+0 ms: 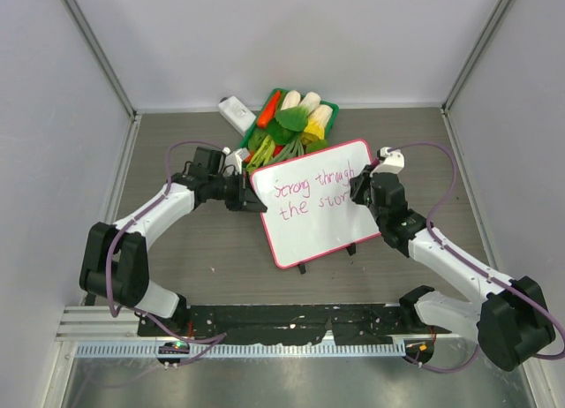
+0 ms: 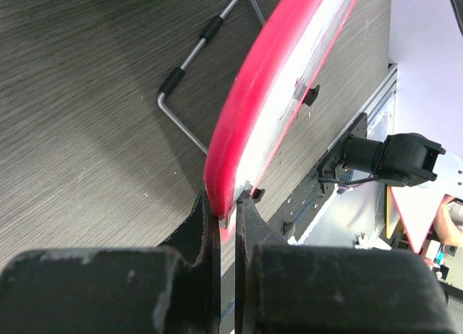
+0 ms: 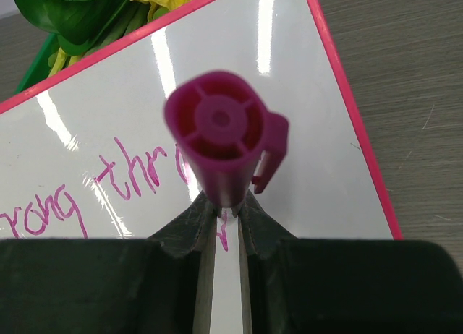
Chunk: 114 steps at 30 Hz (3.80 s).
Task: Write a sentence on the whiteboard
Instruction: Write with the whiteboard marker on the whiteboard.
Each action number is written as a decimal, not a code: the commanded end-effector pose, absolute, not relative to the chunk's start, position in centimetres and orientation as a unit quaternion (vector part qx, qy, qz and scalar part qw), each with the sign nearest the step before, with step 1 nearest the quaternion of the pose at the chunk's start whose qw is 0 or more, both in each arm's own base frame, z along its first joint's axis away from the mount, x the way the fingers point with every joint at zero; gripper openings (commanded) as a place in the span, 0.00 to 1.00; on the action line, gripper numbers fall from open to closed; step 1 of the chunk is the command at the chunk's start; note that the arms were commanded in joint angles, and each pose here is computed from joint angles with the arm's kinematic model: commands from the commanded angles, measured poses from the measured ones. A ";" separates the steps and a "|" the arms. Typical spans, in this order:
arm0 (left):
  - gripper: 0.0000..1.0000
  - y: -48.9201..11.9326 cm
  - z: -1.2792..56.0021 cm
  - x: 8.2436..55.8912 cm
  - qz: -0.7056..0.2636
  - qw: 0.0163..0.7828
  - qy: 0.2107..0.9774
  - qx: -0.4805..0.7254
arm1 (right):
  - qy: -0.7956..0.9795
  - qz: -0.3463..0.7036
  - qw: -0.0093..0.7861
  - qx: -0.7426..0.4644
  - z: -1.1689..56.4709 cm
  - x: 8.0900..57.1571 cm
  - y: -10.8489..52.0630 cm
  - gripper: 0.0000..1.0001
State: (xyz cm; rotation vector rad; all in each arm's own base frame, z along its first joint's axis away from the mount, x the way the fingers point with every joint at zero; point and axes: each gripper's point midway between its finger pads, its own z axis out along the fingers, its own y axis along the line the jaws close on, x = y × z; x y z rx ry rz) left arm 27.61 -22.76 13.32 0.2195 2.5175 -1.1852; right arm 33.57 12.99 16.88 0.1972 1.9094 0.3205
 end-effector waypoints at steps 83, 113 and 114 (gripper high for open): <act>0.00 -20.7 11.1 28.8 -0.340 0.214 0.911 0.093 | 0.821 0.107 0.553 0.093 15.4 32.3 11.4 0.01; 0.00 -20.7 11.1 28.7 -0.339 0.215 0.911 0.094 | 0.814 0.081 0.563 0.117 16.0 33.2 10.4 0.02; 0.00 -20.7 11.2 28.7 -0.340 0.215 0.911 0.094 | 0.816 0.084 0.560 0.116 15.8 33.1 10.5 0.01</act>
